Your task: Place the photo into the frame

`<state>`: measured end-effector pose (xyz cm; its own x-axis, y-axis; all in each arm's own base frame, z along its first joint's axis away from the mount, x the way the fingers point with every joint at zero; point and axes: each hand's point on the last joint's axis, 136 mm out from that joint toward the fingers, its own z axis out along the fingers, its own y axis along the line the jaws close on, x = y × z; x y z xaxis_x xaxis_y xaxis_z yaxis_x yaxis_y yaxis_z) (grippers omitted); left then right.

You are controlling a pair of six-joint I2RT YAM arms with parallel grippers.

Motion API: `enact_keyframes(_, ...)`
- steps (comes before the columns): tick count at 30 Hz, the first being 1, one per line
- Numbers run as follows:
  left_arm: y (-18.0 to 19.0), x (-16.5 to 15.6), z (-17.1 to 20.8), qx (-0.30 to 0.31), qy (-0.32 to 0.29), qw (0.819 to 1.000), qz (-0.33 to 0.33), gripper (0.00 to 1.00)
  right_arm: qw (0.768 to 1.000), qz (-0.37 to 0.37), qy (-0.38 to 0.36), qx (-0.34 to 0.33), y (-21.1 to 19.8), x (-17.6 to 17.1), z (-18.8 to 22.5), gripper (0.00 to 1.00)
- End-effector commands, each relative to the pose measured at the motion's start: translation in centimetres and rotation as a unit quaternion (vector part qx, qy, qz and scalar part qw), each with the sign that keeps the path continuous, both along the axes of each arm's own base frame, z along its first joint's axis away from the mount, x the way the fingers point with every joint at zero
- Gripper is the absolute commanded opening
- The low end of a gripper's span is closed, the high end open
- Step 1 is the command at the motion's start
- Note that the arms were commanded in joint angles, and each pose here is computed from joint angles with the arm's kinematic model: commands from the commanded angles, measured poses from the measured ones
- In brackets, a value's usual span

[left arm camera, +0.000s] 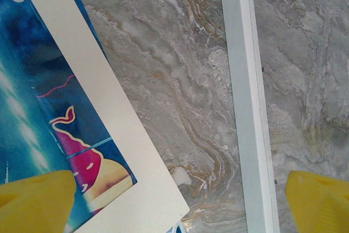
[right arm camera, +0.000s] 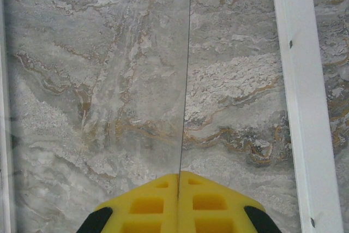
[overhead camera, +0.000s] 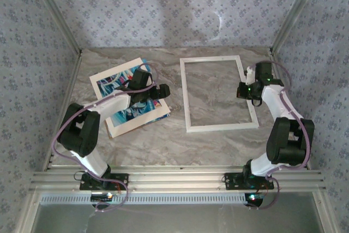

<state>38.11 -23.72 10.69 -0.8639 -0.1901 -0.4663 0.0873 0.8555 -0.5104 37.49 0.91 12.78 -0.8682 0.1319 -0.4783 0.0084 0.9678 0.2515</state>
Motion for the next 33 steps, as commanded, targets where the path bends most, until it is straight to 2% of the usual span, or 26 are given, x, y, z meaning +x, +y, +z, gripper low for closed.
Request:
enact_keyframes(1,-0.8,0.1,0.6,-0.004,-0.002,1.0,-0.016,0.98,1.0,0.0,-0.02,-0.019,-0.8,0.2,1.6,0.0)
enact_keyframes(14,-0.9,0.0,0.5,-0.004,0.0,1.0,-0.018,0.98,0.999,0.007,-0.027,-0.019,-0.8,0.4,2.0,0.0)
enact_keyframes(24,-1.0,0.0,0.5,-0.006,0.001,1.0,-0.019,0.99,0.999,-0.008,-0.03,-0.044,-1.8,0.1,2.2,0.0)
enact_keyframes(33,-1.0,-0.1,0.4,-0.006,0.003,1.0,-0.019,0.99,0.999,0.005,-0.024,-0.029,-1.0,0.2,1.6,0.0)
